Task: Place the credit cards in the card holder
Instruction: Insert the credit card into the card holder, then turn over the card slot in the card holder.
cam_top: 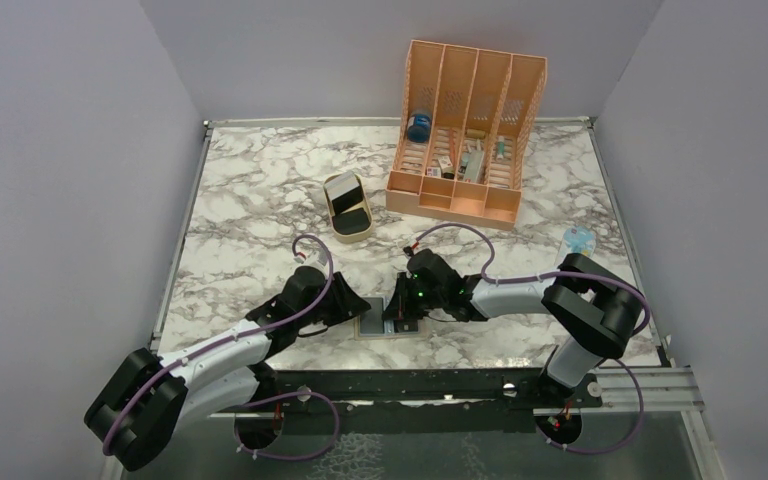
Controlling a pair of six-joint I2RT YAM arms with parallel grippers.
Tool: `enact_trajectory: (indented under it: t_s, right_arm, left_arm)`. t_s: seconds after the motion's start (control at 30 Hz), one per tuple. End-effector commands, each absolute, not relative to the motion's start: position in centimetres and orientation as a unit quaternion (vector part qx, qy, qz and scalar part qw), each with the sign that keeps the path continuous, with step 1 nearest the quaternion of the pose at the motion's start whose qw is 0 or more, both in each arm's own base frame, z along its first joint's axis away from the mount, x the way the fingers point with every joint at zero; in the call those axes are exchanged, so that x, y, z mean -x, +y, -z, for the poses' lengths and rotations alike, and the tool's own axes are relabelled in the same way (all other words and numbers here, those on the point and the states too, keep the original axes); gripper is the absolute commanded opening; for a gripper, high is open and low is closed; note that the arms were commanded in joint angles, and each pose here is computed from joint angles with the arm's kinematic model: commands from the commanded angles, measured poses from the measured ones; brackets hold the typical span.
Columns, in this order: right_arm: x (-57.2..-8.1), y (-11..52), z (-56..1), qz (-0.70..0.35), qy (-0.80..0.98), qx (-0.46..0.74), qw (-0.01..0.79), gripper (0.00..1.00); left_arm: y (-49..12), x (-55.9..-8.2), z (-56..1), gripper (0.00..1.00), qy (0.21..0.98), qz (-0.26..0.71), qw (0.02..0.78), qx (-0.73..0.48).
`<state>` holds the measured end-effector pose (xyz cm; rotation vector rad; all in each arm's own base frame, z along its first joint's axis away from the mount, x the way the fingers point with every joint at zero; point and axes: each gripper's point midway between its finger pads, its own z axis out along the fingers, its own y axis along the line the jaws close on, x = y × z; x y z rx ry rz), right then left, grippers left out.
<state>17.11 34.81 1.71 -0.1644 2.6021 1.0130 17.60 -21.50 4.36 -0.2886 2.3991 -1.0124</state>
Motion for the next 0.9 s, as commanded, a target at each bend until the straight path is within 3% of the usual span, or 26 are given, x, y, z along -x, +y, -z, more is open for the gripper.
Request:
enact_trajectory:
  t_s: [0.0, 0.87]
  right_arm:
    - [-16.0, 32.3, 1.7, -0.298, 0.941, 0.056, 0.154, 0.01]
    - [-15.9, 32.6, 1.6, -0.305, 0.939, 0.053, 0.150, 0.01]
  left_arm:
    - [-21.0, -17.7, -3.9, 0.42, 0.888, 0.360, 0.267, 0.102]
    - [-22.3, -17.6, -5.4, 0.43, 0.869, 0.407, 0.267, 0.093]
